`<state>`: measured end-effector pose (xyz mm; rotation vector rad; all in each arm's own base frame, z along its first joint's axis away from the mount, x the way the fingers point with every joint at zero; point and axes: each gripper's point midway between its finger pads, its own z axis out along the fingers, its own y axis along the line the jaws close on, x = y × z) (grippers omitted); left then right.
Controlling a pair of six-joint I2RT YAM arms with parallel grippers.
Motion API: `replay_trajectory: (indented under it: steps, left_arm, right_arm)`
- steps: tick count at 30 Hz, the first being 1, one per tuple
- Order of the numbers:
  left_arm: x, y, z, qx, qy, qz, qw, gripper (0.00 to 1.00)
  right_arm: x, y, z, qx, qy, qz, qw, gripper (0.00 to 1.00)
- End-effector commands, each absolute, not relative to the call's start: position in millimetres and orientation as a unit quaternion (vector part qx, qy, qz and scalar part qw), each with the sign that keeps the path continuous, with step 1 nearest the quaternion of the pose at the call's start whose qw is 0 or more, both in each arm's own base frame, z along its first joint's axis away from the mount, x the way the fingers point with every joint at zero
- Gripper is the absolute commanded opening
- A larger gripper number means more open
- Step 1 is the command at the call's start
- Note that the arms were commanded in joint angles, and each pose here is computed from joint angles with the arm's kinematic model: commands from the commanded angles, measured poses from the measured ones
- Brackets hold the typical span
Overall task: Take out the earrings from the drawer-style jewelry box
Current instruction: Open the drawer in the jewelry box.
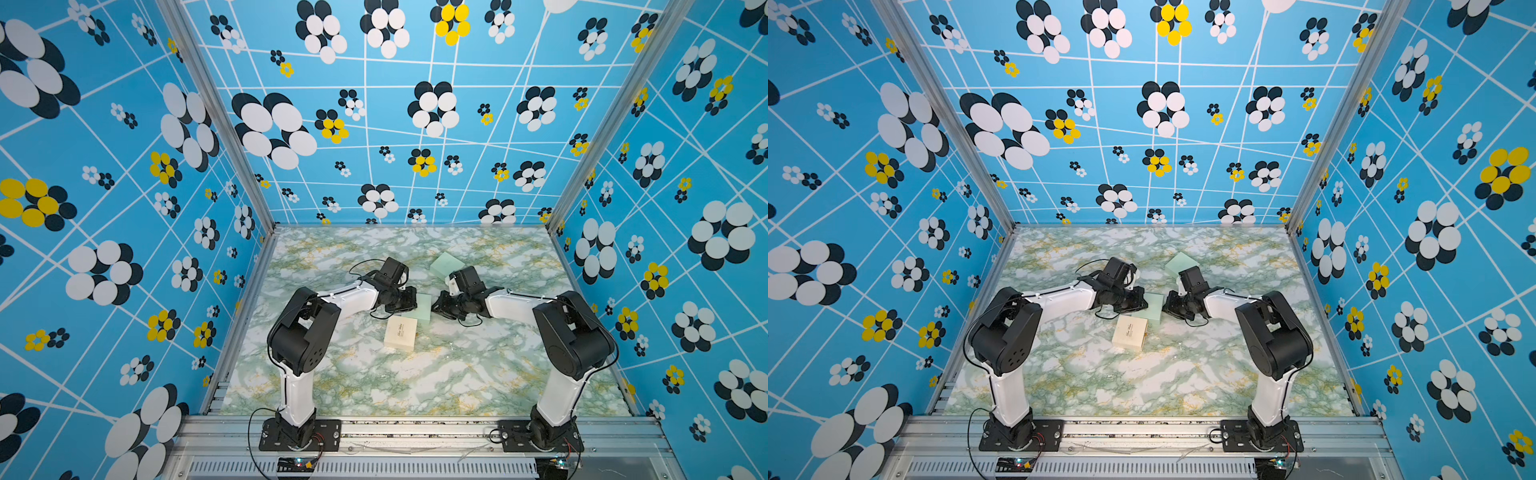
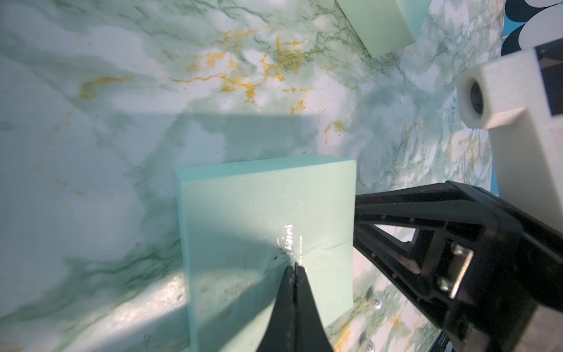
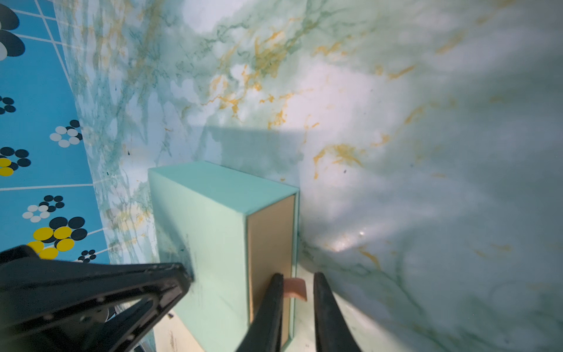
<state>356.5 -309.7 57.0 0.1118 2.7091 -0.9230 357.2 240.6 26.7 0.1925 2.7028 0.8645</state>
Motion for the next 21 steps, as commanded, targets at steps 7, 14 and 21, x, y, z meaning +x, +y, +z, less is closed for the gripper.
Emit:
replay_trajectory:
  steps: [7, 14, 21]
  left_arm:
    - [349.3, -297.8, 34.4, 0.027, 0.946, -0.302, 0.114, 0.0]
    - [349.2, -297.0, 34.4, 0.026, 0.946, -0.302, 0.115, 0.0]
    - [348.9, -296.5, 30.8, 0.025, 0.947, -0.301, 0.112, 0.0]
  right_arm:
    - [352.3, 239.3, 16.8, 0.092, 0.932, 0.322, 0.135, 0.29]
    - [350.9, 241.3, 12.6, 0.106, 0.924, 0.343, 0.132, 0.26]
    - [352.4, 245.8, 10.5, 0.116, 0.916, 0.362, 0.129, 0.21]
